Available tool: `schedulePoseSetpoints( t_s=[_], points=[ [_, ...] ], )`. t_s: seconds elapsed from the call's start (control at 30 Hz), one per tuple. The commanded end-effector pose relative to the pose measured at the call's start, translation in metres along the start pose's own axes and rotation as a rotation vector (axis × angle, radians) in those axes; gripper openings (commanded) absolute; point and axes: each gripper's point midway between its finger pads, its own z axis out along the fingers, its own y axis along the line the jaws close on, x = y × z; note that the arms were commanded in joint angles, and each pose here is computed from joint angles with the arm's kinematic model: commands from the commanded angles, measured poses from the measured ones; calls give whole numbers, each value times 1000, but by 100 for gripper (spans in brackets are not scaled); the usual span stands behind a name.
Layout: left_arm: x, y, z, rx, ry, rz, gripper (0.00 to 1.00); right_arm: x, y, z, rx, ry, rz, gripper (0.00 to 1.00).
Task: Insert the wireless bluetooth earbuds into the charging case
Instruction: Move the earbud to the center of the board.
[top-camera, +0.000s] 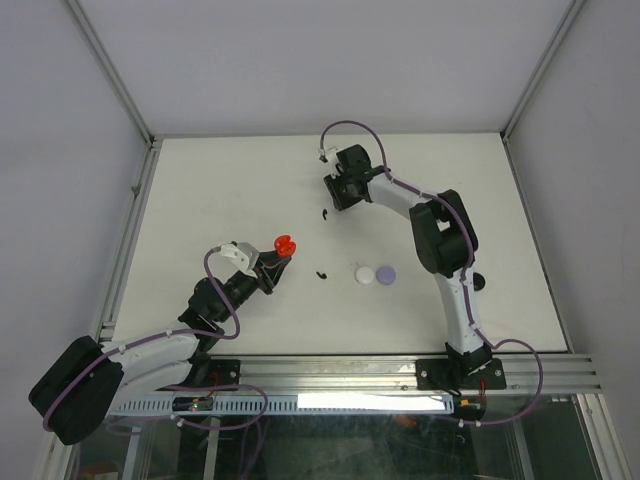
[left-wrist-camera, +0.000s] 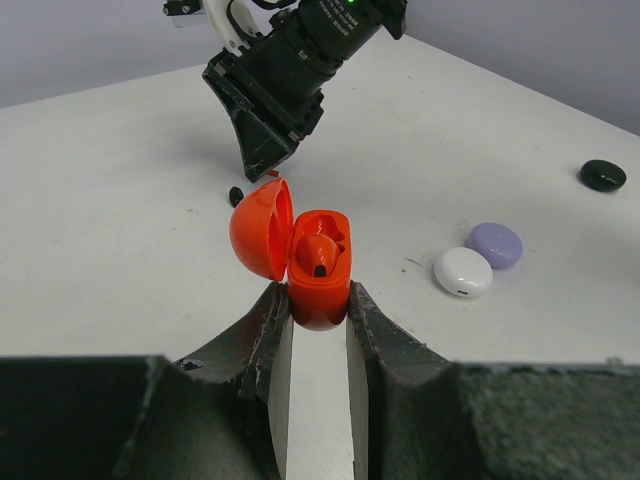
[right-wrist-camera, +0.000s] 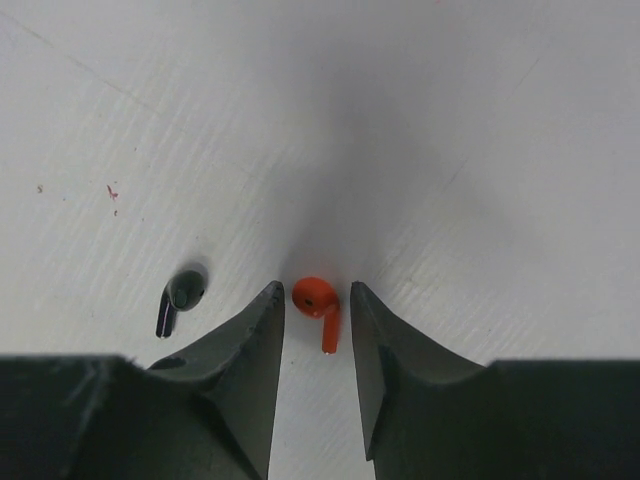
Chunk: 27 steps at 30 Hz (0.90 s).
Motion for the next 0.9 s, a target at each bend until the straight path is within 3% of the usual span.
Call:
schedulePoseSetpoints(
  t_s=[0.0, 0.33, 0.53, 0.87],
  points=[
    [-21, -5, 7, 23, -66, 6, 0, 16, -5, 10, 38, 74, -27, 34],
    [-22, -7, 7, 29, -68, 5, 0, 27, -1, 4, 59, 131, -43, 25],
    [-22, -8, 6, 34, -69, 7, 0, 36, 5, -24, 82, 148, -35, 20],
    [-28, -14, 3, 68, -96, 8, 0, 98, 32, -77, 67, 294, 24, 21]
  ],
)
